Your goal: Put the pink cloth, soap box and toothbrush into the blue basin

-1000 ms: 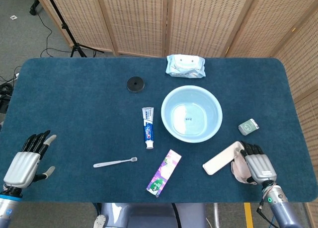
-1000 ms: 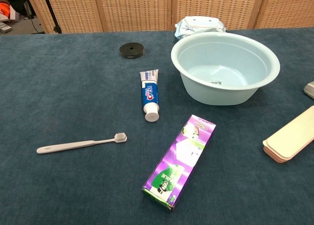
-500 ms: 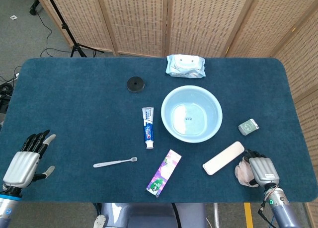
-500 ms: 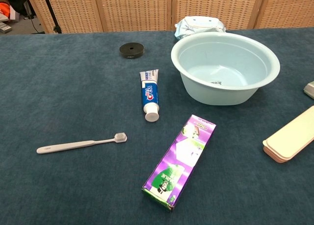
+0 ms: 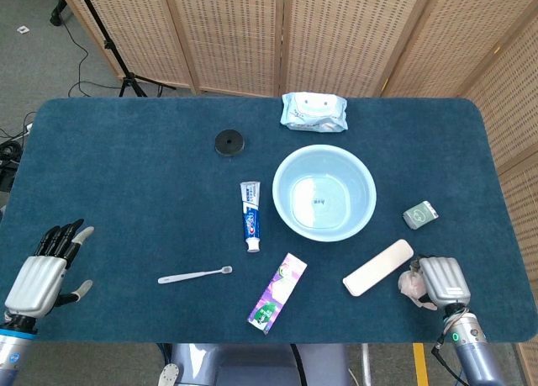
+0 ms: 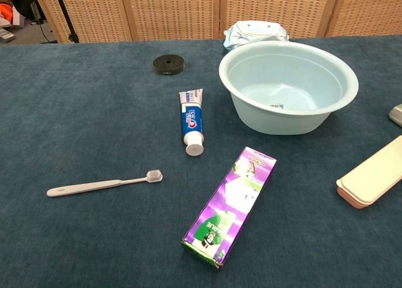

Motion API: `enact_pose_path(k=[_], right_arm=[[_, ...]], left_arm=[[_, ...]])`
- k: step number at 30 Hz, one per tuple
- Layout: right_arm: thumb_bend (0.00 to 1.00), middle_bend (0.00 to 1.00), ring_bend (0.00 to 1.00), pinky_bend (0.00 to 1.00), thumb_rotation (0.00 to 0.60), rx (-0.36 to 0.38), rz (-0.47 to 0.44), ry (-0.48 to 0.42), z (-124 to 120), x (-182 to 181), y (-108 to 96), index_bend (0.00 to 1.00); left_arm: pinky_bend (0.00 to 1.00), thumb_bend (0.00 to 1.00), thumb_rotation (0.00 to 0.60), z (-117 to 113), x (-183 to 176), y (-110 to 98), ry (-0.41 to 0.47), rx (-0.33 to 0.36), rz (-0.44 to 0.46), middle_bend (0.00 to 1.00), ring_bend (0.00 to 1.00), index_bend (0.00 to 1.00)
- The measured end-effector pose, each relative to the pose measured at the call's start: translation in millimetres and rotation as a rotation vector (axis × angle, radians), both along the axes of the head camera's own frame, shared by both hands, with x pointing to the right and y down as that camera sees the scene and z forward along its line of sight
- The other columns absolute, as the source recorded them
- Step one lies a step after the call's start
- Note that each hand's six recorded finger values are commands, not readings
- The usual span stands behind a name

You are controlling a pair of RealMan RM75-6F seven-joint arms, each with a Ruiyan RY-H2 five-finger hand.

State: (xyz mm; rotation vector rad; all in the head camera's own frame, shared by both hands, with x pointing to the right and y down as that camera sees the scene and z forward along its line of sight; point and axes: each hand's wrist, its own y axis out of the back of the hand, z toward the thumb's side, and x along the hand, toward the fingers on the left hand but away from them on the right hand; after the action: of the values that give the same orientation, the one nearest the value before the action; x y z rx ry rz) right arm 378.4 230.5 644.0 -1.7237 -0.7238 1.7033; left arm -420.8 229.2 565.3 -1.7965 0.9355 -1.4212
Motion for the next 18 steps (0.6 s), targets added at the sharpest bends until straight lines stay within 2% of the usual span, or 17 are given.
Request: enact_pose_path(k=[8, 13, 18], right_arm=[[0.21, 0.51, 0.54, 0.54, 0.6, 0.073, -0.093, 0.042, -18.2, -17.0, -31.9, 0.73], [0.21, 0.51, 0.54, 0.54, 0.6, 0.128, -0.174, 0.077, -36.8, -36.6, -59.9, 0.73], [0.21, 0.51, 0.54, 0.54, 0.6, 0.171, -0.207, 0.074, -55.2, -59.2, -87.1, 0.73]], left_arm=[[0.0, 0.24, 0.6, 0.4, -0.7, -0.1, -0.001, -0.003, -0.001, 0.0, 0.0, 0.0], [0.0, 0.24, 0.6, -0.4, -0.6, -0.2, -0.001, 0.001, -0.001, 0.0, 0.0, 0.0], [0.0, 0.24, 0.6, -2.1, -1.2, -0.5, 0.003, 0.003, -0.004, 0.0, 0.0, 0.0]])
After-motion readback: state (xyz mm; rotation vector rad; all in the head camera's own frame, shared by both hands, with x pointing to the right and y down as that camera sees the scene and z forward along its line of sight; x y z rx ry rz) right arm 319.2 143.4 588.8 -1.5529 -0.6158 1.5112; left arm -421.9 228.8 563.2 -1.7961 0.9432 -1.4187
